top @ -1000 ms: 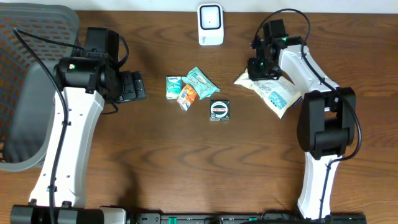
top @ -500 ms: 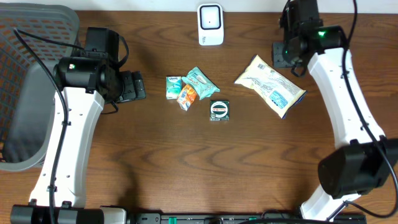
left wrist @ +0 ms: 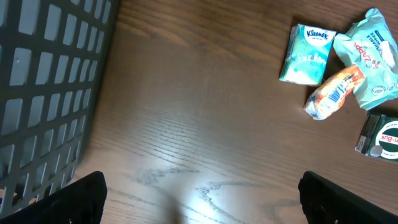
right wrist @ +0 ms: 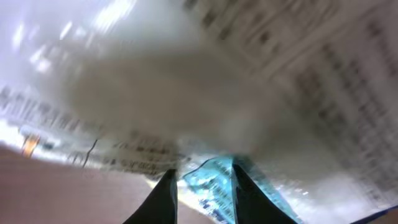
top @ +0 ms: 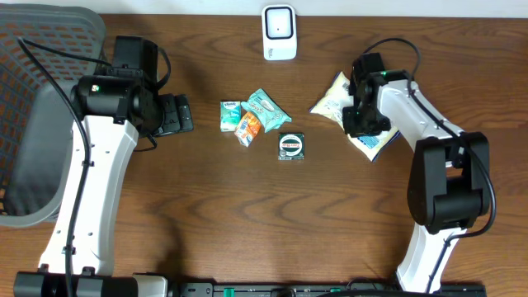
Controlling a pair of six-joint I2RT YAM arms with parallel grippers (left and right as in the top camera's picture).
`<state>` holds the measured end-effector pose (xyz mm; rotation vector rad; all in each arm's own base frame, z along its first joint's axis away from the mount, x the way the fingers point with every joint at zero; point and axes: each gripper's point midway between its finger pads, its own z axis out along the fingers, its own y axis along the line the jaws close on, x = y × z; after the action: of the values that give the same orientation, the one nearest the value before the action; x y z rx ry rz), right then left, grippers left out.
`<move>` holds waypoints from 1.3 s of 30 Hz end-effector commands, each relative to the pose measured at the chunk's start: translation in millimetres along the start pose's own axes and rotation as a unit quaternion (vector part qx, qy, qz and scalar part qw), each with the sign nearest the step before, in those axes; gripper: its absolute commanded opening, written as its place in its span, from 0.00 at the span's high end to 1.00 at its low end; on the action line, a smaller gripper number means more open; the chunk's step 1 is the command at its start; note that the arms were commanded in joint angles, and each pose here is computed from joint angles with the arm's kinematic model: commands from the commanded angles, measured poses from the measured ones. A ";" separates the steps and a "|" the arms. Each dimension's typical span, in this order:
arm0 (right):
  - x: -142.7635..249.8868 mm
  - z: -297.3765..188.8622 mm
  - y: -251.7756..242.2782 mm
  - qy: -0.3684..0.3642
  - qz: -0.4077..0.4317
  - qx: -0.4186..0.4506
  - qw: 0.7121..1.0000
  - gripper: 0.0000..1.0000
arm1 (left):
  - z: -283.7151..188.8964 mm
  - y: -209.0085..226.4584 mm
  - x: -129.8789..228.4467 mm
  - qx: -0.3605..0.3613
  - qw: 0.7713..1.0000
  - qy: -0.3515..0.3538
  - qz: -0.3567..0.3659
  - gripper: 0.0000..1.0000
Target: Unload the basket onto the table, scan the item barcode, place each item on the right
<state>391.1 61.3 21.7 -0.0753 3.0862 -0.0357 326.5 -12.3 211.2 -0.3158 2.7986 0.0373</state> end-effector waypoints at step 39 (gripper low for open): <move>-53.4 -0.3 -30.1 -0.083 -0.040 -0.336 0.937 0.16 | 1.2 3.5 0.4 -0.007 1.000 0.002 0.005 0.02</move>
<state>452.7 13.7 22.1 -0.1875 2.8146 0.7861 326.5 -12.3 211.2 -0.3158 2.7986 0.0373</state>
